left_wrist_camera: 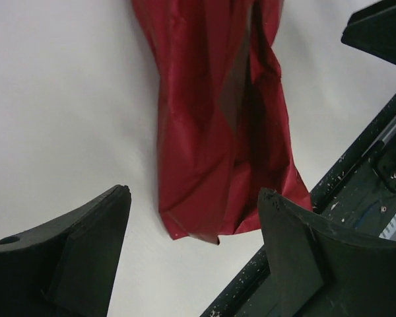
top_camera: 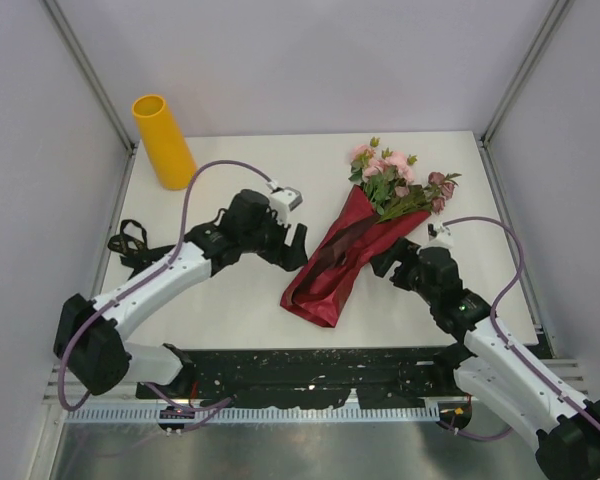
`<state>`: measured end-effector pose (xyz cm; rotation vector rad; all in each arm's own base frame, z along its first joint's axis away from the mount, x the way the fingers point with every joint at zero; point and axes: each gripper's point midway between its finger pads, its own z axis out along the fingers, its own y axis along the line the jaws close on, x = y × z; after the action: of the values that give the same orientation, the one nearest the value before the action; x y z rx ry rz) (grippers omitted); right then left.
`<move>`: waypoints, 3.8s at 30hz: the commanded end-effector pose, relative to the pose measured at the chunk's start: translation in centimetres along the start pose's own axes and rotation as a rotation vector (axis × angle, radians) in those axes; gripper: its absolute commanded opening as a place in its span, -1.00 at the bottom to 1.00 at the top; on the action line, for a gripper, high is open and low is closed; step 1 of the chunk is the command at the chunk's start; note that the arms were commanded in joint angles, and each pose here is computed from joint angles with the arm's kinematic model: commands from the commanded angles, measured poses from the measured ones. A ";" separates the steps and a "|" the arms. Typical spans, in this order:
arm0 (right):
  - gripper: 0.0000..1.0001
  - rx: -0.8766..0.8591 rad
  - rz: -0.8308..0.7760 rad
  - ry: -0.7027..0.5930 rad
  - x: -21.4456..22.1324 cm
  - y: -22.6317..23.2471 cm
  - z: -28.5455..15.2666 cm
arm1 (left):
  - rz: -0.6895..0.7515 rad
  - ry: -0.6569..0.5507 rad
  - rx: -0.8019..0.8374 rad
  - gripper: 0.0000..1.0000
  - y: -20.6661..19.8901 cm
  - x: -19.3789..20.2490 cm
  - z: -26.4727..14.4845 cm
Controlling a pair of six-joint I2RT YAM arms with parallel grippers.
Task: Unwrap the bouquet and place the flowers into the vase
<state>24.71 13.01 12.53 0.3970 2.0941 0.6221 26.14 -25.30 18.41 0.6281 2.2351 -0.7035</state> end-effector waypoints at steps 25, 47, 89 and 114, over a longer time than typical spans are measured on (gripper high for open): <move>0.65 -0.079 0.016 -0.082 -1.5 1.3 0.3 | 0.114 0.103 -0.006 -1.00 -2.6 -1.7 8.7; 0.64 0.005 0.126 -0.047 -2.7 1.1 6.8 | -0.283 0.114 -0.350 -1.00 10.2 3.3 6.9; -0.89 0.274 0.146 -0.149 -9.0 -6.0 15.5 | -0.360 0.233 -0.589 -1.00 19.8 1.0 8.9; -0.01 0.131 0.017 -0.132 -14.4 2.4 7.5 | -0.336 0.056 -0.153 0.09 9.3 -4.5 4.9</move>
<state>39.29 6.89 18.36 0.5963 2.0221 0.3336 38.94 -19.54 18.07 0.1206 2.4120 -0.4840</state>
